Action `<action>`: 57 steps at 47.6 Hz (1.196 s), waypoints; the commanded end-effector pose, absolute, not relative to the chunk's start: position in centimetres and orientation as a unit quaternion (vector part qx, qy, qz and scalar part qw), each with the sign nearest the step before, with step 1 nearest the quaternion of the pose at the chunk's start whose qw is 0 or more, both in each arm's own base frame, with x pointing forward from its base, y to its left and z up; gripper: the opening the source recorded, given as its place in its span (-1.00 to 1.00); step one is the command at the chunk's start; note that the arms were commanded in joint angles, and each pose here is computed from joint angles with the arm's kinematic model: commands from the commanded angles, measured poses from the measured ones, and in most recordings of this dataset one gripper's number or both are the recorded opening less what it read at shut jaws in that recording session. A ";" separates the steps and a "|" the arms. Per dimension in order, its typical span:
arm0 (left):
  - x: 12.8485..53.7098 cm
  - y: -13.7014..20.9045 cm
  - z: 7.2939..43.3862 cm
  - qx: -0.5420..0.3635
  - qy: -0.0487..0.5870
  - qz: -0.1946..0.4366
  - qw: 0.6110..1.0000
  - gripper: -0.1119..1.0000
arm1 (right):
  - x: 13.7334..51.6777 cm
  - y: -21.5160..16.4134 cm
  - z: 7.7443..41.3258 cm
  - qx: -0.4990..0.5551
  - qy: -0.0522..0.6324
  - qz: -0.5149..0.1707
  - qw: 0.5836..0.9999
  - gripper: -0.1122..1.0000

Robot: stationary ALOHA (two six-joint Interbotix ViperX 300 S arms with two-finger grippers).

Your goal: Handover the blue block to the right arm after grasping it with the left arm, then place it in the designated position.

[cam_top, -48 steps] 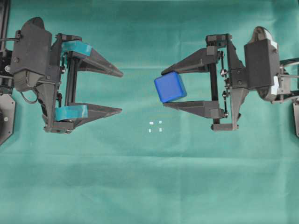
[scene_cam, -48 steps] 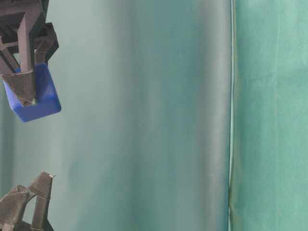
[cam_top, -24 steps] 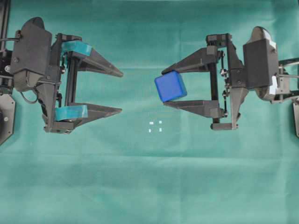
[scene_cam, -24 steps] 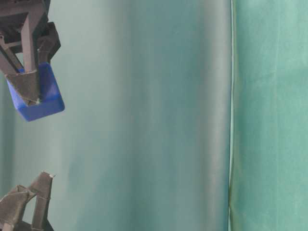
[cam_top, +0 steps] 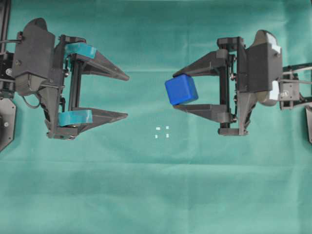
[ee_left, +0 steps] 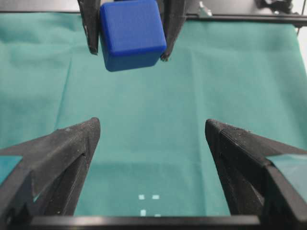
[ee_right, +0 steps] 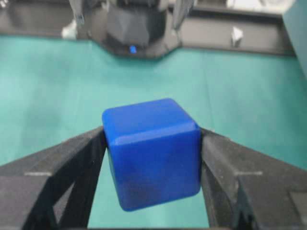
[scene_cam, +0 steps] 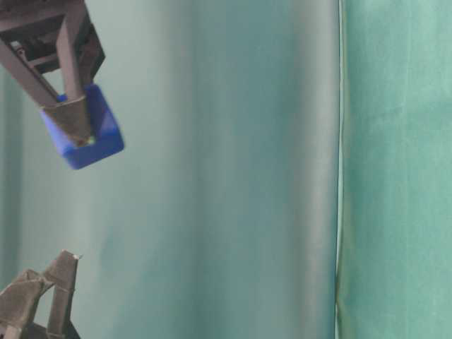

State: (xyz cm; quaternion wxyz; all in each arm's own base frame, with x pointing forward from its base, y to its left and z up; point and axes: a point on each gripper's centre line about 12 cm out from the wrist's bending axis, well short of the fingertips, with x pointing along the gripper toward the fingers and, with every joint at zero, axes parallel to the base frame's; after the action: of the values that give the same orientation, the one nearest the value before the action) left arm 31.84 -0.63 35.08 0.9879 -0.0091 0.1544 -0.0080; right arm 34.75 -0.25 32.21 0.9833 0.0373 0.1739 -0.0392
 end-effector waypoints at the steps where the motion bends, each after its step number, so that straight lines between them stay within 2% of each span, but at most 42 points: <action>1: 32.0 -0.6 36.4 -0.009 0.136 -0.008 0.991 1.00 | 34.5 -0.1 33.7 0.045 0.170 -0.048 0.983 0.31; 10: 32.1 -0.6 36.4 -0.008 0.138 -0.008 0.990 1.00 | 33.9 -0.2 33.1 0.052 0.203 -0.068 0.975 0.31; 45: 32.1 -0.5 36.3 -0.009 0.138 -0.007 0.990 1.00 | 33.8 -0.2 33.1 0.053 0.207 -0.071 0.974 0.31; 57: 32.1 -0.5 36.4 -0.009 0.138 -0.007 0.990 1.00 | 34.5 -0.1 31.6 0.053 0.227 -0.071 0.970 0.31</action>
State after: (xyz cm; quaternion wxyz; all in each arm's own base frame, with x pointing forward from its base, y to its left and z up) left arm 32.00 -0.59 35.01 0.9877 -0.0084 0.1559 -0.0074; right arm 34.02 -0.24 30.78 0.9675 0.0483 0.2372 -0.0733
